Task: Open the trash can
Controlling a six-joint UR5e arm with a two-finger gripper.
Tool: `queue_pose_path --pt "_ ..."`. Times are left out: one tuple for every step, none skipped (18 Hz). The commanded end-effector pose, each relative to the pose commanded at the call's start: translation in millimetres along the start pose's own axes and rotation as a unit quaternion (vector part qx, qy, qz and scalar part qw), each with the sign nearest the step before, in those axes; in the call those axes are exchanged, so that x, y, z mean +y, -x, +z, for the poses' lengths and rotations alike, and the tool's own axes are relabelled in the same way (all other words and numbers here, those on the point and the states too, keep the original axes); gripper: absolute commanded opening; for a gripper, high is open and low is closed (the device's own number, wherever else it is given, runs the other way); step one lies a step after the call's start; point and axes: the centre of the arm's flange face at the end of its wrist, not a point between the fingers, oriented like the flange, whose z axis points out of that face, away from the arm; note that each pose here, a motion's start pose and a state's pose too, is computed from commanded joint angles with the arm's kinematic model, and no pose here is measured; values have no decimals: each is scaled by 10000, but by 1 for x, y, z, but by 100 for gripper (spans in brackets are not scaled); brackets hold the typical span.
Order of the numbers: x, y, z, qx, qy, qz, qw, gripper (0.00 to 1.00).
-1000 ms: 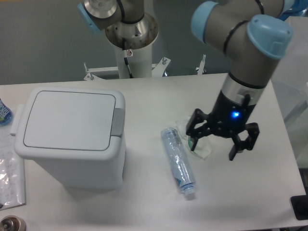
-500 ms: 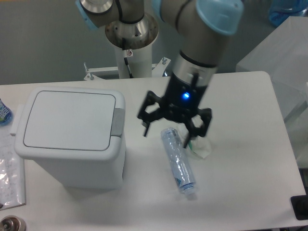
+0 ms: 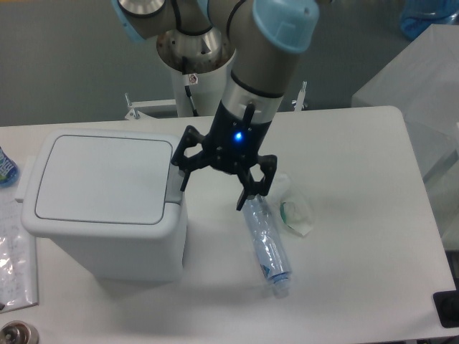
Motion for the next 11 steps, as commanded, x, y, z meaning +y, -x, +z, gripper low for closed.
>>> queue_pose_path --pt "0 -1 0 -1 -4 10 10000 100" --pt "2 -1 2 7 7 3 10000 100" --pt "2 -2 2 11 13 0 10000 100" --pt "2 -2 2 11 13 0 10000 100" --pt "2 -2 2 7 8 3 10000 100" --pt "2 -1 1 4 6 -3 10000 100" --pt "2 -2 1 11 13 0 10000 100" --pt "-2 -2 -5 -23 -33 13 10000 100" --pt "-5 -2 -9 -55 -78 40 9999 100" --pt "-5 -2 -9 -60 -84 44 9999 100" --pt "-4 -2 -7 -52 -73 37 10000 100"
